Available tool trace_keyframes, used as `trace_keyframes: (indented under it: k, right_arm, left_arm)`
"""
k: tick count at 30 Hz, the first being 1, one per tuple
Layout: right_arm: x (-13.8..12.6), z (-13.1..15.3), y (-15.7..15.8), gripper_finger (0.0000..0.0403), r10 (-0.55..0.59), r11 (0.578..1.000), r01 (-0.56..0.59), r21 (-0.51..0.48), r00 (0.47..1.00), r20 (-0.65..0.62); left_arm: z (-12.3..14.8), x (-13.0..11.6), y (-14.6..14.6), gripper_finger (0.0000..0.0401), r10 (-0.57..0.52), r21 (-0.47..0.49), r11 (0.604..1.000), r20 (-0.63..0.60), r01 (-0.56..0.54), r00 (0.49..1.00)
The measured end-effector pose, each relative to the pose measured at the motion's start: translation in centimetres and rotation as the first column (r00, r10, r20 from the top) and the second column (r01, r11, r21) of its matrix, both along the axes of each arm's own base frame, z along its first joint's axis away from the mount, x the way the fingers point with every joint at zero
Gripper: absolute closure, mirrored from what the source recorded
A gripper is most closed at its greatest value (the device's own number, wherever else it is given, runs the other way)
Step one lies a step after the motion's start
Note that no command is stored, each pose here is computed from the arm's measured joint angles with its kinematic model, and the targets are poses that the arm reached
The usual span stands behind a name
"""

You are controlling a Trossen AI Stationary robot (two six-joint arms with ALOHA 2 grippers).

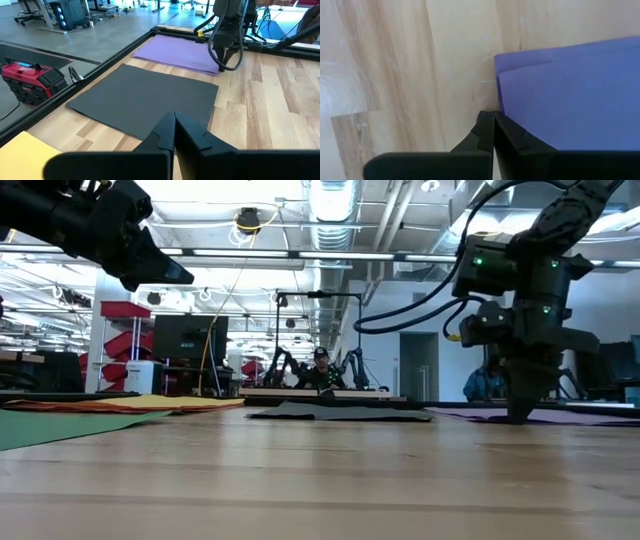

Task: Organize paper
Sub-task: Adjust the stack of purple papers

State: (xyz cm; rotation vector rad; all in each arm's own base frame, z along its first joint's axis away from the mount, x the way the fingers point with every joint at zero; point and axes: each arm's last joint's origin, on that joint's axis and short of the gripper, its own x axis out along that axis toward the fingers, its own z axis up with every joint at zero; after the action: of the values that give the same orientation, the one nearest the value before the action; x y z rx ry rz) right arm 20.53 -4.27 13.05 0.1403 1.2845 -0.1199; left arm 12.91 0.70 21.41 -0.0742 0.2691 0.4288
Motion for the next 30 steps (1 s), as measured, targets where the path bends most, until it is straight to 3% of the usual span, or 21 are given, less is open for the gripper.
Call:
trace_keyframes:
  k: [30]
  right_arm:
    - [-0.09, 0.32, -0.44, 0.0403, 0.014, 0.998, -0.013, -0.057, 1.000, 0.018]
  left_arm:
    - [0.01, 0.00, 0.00, 0.0401, 0.002, -0.008, 1.000, 0.005, -0.002, 1.000]
